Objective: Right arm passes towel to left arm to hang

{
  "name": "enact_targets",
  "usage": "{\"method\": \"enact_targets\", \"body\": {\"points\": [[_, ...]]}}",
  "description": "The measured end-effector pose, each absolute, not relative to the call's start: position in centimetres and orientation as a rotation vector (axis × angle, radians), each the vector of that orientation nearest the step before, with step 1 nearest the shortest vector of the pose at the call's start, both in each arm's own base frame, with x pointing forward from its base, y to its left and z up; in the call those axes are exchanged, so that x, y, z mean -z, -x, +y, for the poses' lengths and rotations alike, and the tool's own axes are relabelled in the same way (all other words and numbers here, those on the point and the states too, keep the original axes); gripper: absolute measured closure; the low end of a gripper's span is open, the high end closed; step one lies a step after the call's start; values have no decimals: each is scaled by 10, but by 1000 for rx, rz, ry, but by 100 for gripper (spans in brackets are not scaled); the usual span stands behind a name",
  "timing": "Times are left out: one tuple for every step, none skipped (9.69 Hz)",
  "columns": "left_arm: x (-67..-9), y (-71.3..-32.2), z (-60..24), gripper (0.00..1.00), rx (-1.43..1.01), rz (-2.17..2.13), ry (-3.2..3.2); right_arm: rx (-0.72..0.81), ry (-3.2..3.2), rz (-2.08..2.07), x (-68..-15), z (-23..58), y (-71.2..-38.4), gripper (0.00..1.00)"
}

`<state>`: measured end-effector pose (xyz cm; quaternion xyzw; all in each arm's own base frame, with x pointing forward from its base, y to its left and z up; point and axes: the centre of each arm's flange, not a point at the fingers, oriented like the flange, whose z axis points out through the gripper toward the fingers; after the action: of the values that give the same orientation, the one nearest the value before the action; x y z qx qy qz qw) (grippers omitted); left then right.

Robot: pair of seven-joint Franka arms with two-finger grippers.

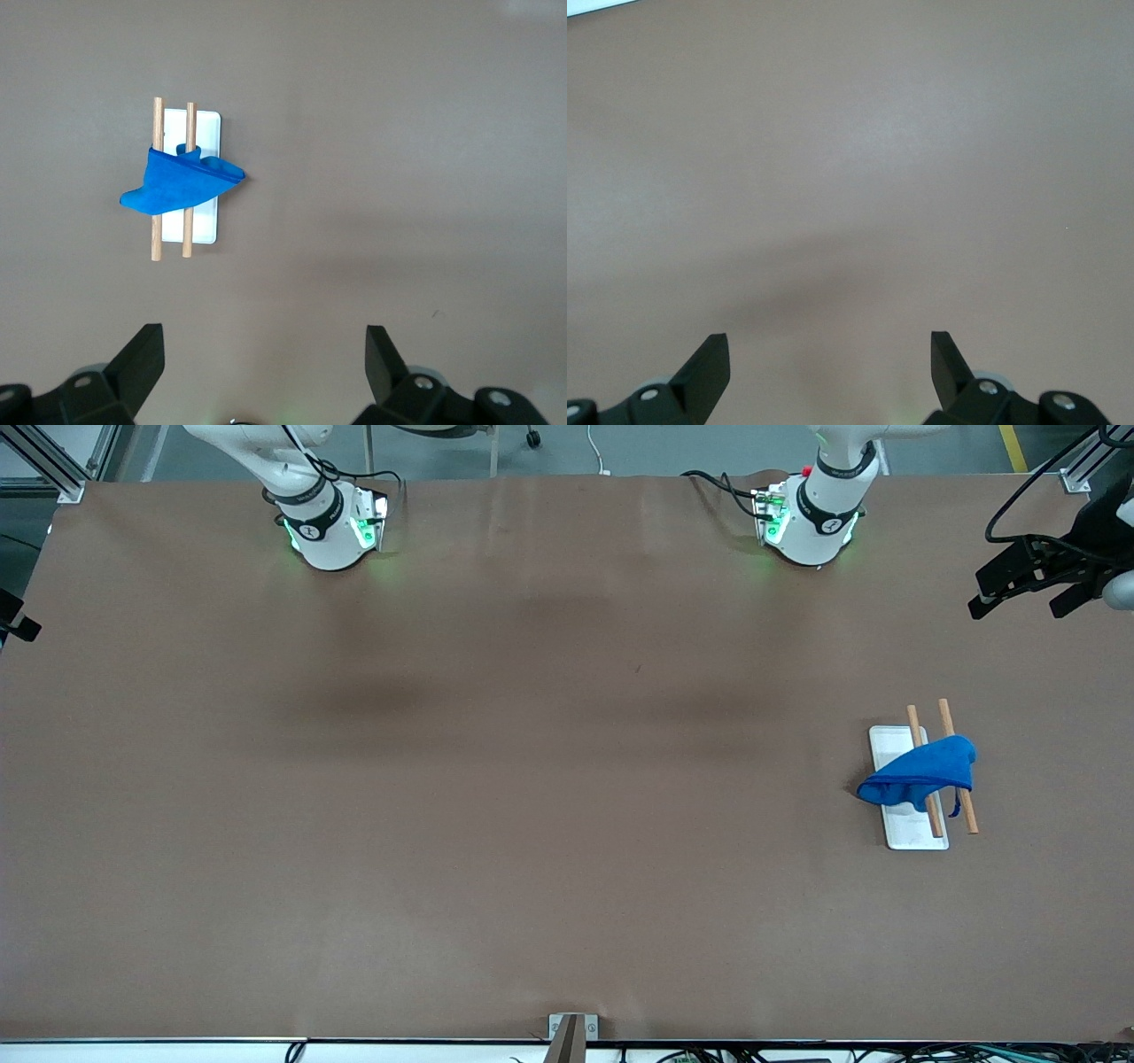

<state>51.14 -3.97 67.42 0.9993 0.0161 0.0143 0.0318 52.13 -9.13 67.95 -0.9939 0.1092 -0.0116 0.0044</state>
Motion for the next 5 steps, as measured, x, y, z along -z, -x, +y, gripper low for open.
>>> {"method": "enact_targets", "body": {"points": [[-672, -514, -40, 0, -47, 50, -3077, 36, 3114, 342, -680, -91, -521, 0], [-668, -519, -40, 0, -45, 50, -3076, 36, 3114, 342, -680, -91, -521, 0], [-662, -525, -42, 0, -42, 46, -3076, 36, 3114, 342, -680, -91, -521, 0], [-659, -532, -45, 0, -41, 39, -3075, 36, 3114, 342, -680, -91, -521, 0], [-658, -540, -47, 0, -44, 33, -3073, 36, 3114, 342, -679, -91, -521, 0]]}}
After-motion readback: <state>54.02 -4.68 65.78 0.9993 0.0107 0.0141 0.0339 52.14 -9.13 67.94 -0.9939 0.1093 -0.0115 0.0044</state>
